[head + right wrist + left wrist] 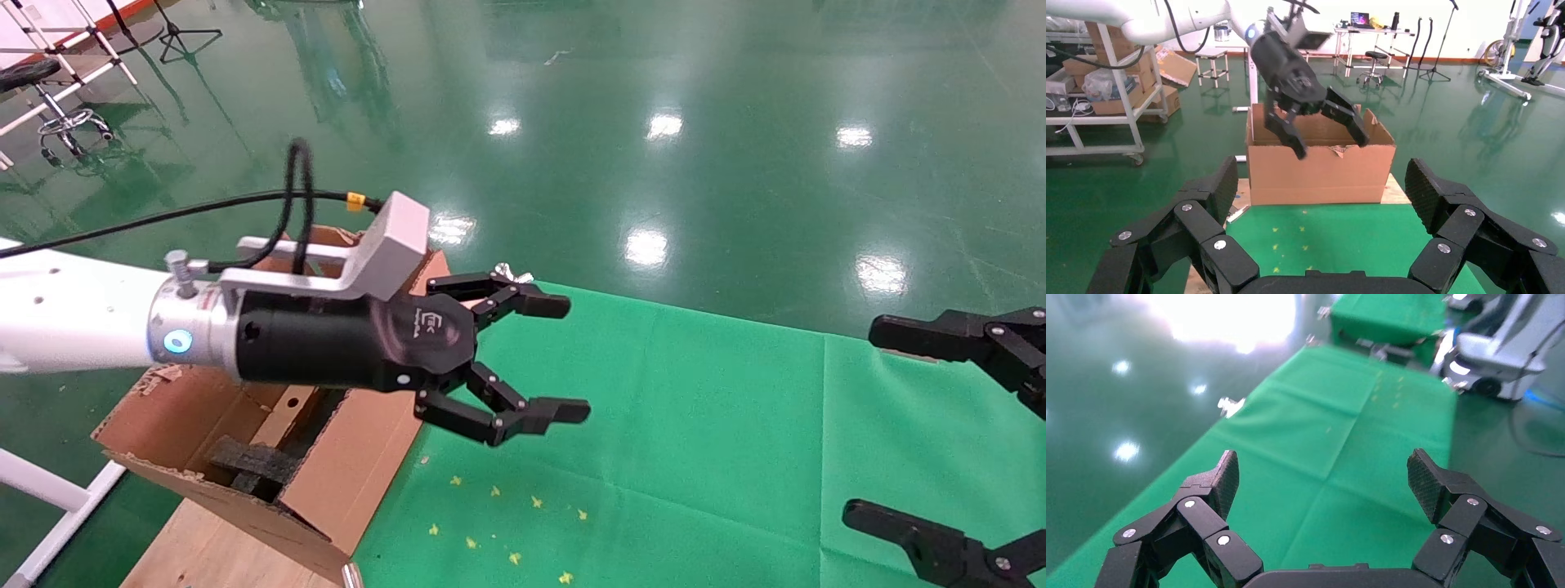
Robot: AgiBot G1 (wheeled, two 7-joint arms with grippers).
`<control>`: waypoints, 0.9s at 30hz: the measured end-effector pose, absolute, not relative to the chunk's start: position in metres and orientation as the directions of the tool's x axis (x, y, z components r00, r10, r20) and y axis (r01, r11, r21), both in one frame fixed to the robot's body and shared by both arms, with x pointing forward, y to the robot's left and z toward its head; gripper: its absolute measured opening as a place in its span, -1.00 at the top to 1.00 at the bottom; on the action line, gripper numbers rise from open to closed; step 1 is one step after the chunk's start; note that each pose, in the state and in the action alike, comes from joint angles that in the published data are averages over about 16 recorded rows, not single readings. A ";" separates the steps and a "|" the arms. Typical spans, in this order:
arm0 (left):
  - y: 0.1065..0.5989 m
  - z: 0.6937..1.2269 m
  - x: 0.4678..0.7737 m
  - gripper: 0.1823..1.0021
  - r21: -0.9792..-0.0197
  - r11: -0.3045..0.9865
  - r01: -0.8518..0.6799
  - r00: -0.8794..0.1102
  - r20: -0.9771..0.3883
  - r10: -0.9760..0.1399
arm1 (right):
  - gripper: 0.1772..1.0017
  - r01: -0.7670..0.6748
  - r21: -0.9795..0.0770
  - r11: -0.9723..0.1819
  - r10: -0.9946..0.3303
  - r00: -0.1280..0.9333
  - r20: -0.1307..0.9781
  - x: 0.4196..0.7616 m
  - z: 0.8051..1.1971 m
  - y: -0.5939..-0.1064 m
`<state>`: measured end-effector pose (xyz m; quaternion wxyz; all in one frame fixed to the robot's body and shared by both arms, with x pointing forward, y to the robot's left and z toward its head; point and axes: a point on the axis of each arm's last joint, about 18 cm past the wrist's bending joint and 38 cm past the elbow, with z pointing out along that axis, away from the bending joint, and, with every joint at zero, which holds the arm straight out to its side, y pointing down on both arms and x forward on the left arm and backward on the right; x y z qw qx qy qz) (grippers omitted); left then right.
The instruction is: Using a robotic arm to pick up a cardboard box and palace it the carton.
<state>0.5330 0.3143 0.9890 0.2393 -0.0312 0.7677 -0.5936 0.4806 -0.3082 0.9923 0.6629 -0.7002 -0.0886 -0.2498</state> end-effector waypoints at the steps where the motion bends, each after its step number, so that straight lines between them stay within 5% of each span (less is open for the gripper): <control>1: 0.313 0.989 0.529 -1.00 -0.926 0.282 0.253 -0.885 -0.339 -0.319 | -1.00 0.455 -0.884 -0.105 -0.207 0.860 0.467 0.481 0.992 -0.308; 16: 0.300 0.992 0.476 -1.00 -0.881 0.115 0.458 -0.863 -0.472 -0.180 | -1.00 0.455 -0.884 -0.105 -0.207 0.860 0.467 0.481 0.992 -0.308; 27: 0.300 0.992 0.469 -1.00 -0.872 0.091 0.481 -0.856 -0.489 -0.166 | -1.00 0.455 -0.884 -0.105 -0.208 0.860 0.467 0.481 0.992 -0.308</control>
